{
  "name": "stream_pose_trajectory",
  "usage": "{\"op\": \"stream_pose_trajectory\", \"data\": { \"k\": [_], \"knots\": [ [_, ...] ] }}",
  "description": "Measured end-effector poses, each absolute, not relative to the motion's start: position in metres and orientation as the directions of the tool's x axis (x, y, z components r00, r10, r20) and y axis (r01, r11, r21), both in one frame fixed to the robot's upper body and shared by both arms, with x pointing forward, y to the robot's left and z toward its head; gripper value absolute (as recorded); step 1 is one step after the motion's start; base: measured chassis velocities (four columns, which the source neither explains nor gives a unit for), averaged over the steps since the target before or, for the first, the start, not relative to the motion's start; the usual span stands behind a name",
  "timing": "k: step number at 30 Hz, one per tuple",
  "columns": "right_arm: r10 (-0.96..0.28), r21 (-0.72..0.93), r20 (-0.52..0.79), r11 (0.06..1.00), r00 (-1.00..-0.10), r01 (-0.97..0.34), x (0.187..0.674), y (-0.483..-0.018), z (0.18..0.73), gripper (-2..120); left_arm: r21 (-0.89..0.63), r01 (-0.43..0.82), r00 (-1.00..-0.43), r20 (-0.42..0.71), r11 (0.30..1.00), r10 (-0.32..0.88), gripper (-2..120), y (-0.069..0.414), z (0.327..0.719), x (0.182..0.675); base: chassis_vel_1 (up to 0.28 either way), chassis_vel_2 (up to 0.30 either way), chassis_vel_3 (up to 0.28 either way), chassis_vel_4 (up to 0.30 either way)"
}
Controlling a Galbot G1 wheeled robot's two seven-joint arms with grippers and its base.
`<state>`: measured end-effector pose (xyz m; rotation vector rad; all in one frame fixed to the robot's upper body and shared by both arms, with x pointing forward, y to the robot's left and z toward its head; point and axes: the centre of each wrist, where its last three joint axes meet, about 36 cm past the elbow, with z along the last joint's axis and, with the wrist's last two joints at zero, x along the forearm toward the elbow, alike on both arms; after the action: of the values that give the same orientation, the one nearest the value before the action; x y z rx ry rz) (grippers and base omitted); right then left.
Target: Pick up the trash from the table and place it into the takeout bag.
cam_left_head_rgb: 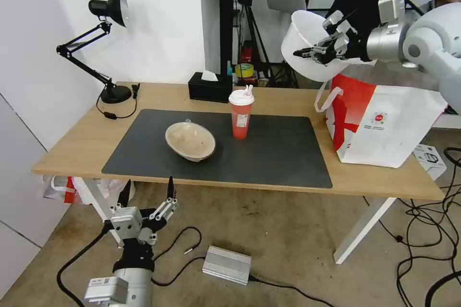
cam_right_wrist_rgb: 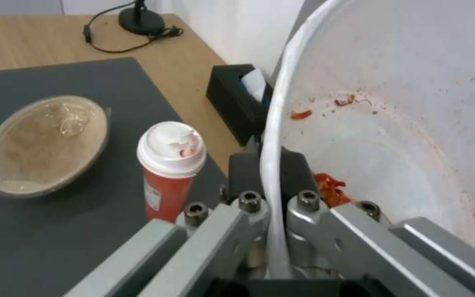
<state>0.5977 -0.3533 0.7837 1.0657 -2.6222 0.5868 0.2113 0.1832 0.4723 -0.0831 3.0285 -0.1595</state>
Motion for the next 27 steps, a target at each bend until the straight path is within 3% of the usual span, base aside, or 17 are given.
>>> {"op": "stream_pose_trajectory", "data": {
  "k": [27],
  "knots": [
    [-0.571, -0.270, 0.337, 0.703, -0.748, -0.658, 0.592, -0.395, 0.789, 0, -0.106, -0.042, -0.993, -0.104, 0.993, -0.053, 100, 0.183, 0.472, 0.211, 0.000, 0.000, 0.000, 0.000]
  ]
}}
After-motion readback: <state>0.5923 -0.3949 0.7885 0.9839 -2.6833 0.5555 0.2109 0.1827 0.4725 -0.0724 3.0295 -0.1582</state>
